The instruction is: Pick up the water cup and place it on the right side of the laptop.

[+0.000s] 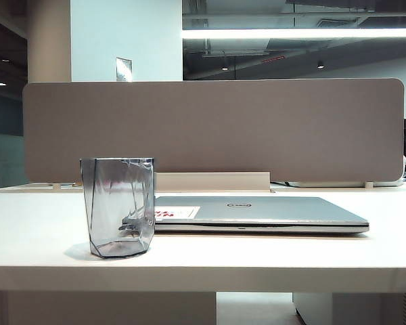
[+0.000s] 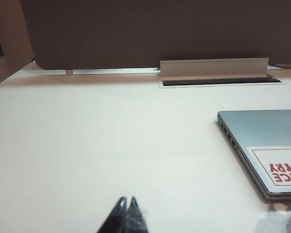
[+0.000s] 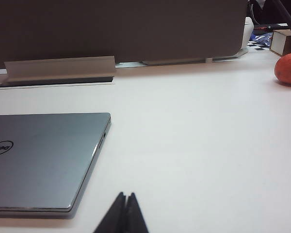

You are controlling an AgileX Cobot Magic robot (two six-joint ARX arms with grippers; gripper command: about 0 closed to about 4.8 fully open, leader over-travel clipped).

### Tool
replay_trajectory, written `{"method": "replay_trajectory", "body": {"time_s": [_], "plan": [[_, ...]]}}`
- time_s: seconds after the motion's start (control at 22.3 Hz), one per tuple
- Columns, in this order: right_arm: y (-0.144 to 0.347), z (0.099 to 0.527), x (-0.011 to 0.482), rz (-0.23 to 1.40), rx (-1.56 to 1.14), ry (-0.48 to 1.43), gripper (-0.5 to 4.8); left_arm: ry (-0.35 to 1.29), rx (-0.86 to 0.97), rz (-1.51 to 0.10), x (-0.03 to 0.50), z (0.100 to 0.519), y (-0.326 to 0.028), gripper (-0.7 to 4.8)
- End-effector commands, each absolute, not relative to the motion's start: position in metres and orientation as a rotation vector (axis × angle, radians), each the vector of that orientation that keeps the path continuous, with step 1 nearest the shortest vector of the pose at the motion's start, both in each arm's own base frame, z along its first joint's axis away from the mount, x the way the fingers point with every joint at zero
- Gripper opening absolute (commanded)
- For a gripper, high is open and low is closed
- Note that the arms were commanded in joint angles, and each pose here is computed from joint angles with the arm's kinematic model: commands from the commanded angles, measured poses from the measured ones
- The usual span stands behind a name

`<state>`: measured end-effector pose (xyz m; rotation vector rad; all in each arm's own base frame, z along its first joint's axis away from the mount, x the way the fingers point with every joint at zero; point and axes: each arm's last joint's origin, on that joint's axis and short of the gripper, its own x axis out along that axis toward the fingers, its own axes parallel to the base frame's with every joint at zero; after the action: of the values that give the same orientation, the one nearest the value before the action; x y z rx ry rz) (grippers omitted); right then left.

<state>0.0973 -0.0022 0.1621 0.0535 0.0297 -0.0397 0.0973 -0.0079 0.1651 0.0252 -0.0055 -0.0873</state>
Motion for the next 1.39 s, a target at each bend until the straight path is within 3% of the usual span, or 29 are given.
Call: {"method": "replay_trajectory", "body": {"time_s": [0.04, 0.94, 1.39], "plan": [[-0.002, 0.161, 0.098, -0.041, 0.052, 0.024, -0.08, -0.017, 0.026, -0.092, 0.097, 0.167, -0.008, -0.03], [-0.001, 0.162, 0.098, -0.007, 0.163, 0.016, -0.06, -0.020, 0.022, -0.092, 0.097, 0.167, -0.008, -0.03], [0.005, 0.185, 0.093, 0.173, 0.229, -0.062, -0.06, -0.019, -0.012, -0.119, 0.097, 0.167, -0.009, -0.04]]}}
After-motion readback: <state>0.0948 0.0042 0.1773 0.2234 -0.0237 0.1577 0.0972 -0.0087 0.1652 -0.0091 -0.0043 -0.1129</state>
